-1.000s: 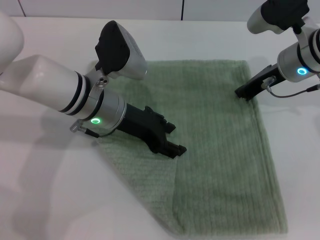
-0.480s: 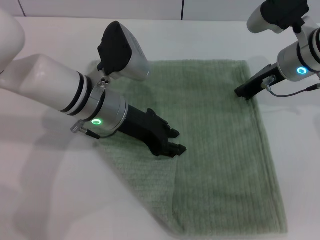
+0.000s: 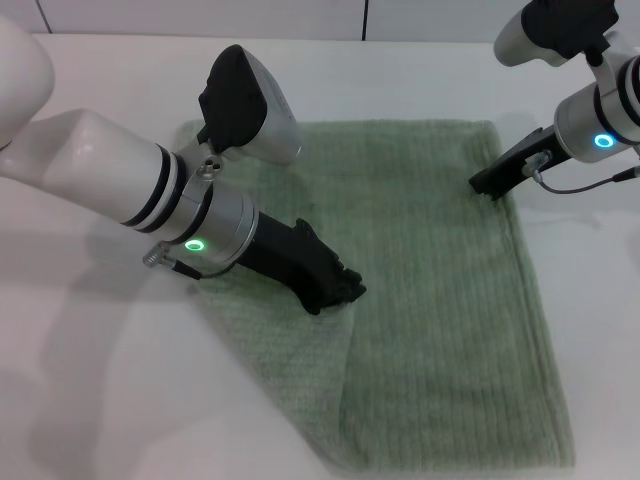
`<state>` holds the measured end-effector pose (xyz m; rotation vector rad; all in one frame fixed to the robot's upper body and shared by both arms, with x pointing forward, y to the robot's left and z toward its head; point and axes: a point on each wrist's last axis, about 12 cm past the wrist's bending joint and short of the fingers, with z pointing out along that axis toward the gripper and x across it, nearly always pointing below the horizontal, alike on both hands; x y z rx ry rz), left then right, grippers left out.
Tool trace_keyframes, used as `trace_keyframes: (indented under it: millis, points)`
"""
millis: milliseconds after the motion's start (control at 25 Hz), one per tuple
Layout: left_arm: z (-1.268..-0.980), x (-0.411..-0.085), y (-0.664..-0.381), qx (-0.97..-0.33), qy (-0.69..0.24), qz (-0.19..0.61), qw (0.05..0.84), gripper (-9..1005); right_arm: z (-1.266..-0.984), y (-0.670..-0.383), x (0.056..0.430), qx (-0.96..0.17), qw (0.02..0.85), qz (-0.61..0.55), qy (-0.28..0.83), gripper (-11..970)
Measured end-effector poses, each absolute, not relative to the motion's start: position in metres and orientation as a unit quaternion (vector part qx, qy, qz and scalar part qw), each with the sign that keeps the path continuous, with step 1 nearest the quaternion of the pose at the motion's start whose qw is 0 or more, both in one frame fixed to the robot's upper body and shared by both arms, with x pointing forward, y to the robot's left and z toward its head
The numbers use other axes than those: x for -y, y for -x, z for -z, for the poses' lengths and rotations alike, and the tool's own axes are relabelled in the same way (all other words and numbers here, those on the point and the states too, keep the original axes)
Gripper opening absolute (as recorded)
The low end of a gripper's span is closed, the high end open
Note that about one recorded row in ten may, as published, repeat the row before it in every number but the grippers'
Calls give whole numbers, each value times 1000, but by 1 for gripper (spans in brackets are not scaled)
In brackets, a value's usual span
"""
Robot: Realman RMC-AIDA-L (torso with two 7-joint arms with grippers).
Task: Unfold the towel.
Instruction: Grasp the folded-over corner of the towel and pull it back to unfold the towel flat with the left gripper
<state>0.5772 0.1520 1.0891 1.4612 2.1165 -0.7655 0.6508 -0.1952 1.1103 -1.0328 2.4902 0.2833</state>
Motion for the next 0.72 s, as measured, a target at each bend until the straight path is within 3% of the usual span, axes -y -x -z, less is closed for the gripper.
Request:
trace_keyframes:
  millis: [280, 720]
  points:
    - [-1093, -151, -576, -762, -538, 283, 223, 46, -1111, -651, 195, -897, 214, -102, 372, -1]
    - [-1111, -162, -574, -751, -544, 306, 216, 15, -1110, -651, 195, -898, 214, -102, 372, -1]
